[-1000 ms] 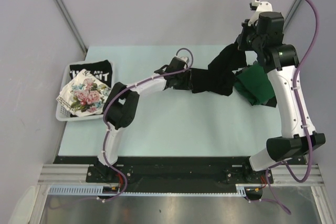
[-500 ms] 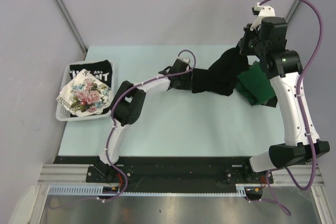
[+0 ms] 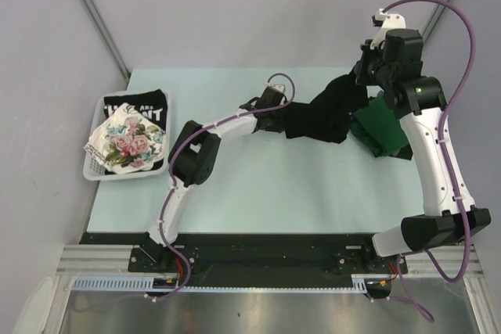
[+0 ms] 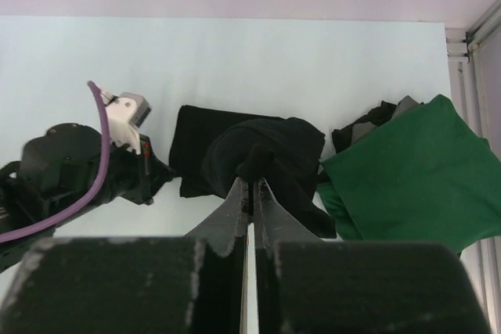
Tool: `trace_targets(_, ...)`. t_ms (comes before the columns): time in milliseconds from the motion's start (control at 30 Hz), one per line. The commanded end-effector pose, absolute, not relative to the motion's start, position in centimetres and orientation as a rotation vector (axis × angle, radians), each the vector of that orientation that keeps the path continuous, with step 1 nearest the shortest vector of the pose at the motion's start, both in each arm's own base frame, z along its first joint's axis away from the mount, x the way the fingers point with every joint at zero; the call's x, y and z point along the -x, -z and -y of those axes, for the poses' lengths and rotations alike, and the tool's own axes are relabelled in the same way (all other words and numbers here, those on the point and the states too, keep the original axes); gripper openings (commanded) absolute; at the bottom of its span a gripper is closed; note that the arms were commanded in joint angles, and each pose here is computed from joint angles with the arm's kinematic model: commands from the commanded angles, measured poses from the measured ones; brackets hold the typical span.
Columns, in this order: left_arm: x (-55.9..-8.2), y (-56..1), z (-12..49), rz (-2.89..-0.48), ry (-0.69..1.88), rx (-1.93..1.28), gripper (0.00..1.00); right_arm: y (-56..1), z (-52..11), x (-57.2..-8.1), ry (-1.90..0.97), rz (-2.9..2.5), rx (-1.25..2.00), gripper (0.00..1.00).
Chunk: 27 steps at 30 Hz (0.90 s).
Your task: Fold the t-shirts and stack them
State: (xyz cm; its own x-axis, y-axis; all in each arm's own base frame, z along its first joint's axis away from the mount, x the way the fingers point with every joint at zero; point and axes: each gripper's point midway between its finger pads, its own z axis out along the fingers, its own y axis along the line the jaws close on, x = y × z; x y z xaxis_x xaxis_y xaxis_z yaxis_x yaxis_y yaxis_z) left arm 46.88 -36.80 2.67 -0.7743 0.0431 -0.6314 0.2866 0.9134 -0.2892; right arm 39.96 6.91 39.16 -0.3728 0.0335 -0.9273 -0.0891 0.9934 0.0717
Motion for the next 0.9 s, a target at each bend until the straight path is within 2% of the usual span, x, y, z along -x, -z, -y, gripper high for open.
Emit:
trace_targets(0,-49.5,-9.3,32.5,-2.307,0.28,-0.168,0.0,-39.5,-5.5,-40.2,-0.045,-1.907,0.027,0.0)
trace_targets(200,-52.1,-20.2,24.6,-2.153,0.166,-0.05,0.0,-36.6,-2.8,-41.2,0.132,-1.97,-0.022,0.0)
trace_targets(400,-53.2,-28.2,14.5,-2.052,0.084,0.14,0.0,-37.3,-1.3,-42.6,0.189,-1.947,-0.07,0.0)
trace_targets(633,-50.6,-32.0,4.2,-1.983,-0.032,0.297,0.0,-35.9,0.5,-42.8,0.298,-1.976,-0.109,0.0)
trace_targets(867,-48.6,-33.5,-0.2,-1.969,-0.06,0.349,0.0,-34.9,2.6,-42.0,0.365,-1.984,-0.166,0.0)
